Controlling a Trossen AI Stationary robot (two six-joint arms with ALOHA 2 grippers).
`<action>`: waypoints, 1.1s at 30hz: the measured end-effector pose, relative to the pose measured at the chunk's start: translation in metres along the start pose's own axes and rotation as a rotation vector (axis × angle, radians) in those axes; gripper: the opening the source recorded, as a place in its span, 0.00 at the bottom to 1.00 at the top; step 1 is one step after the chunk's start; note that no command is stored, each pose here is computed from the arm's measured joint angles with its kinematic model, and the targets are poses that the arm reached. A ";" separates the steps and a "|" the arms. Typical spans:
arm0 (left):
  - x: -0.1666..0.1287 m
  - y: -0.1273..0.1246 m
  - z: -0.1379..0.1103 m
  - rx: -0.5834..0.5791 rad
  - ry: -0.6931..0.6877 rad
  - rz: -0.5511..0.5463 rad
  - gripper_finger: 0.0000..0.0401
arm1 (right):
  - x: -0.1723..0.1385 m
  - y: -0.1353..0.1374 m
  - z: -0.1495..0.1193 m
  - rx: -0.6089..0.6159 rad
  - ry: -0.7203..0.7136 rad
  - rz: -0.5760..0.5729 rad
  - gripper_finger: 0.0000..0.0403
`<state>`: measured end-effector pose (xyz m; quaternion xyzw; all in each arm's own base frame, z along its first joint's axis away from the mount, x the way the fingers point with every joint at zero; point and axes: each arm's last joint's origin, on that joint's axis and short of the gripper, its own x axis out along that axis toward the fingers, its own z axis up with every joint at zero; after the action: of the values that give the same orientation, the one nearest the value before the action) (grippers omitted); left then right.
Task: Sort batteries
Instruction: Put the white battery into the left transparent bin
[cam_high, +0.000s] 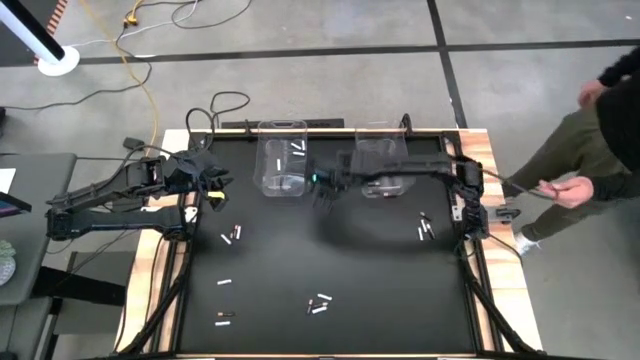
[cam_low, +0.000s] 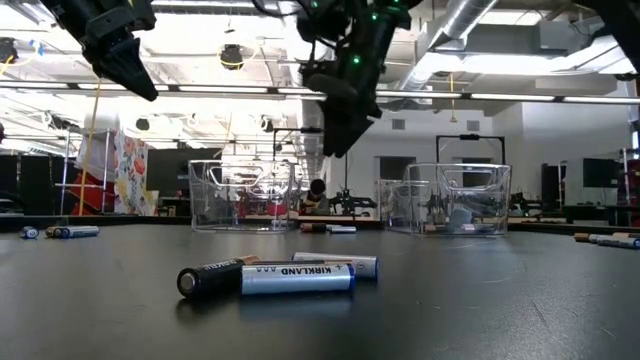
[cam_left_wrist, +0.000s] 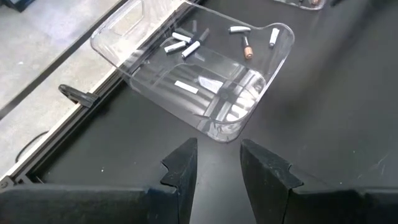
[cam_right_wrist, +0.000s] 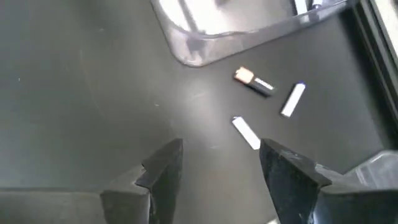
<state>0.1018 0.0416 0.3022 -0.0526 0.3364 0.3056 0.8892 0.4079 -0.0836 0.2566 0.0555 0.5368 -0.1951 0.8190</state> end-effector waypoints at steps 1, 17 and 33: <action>0.000 0.000 0.000 0.000 0.000 0.000 0.29 | 0.001 -0.009 0.001 -0.009 0.013 0.023 0.57; 0.000 0.000 0.001 -0.025 -0.009 0.002 0.29 | 0.057 -0.038 -0.005 -0.264 0.191 0.097 0.57; 0.000 0.000 0.001 -0.063 -0.009 0.006 0.29 | 0.116 -0.053 0.005 -0.417 0.311 0.111 0.56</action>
<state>0.1022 0.0420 0.3029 -0.0780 0.3227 0.3190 0.8877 0.4320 -0.1637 0.1605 -0.0560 0.6808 -0.0242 0.7299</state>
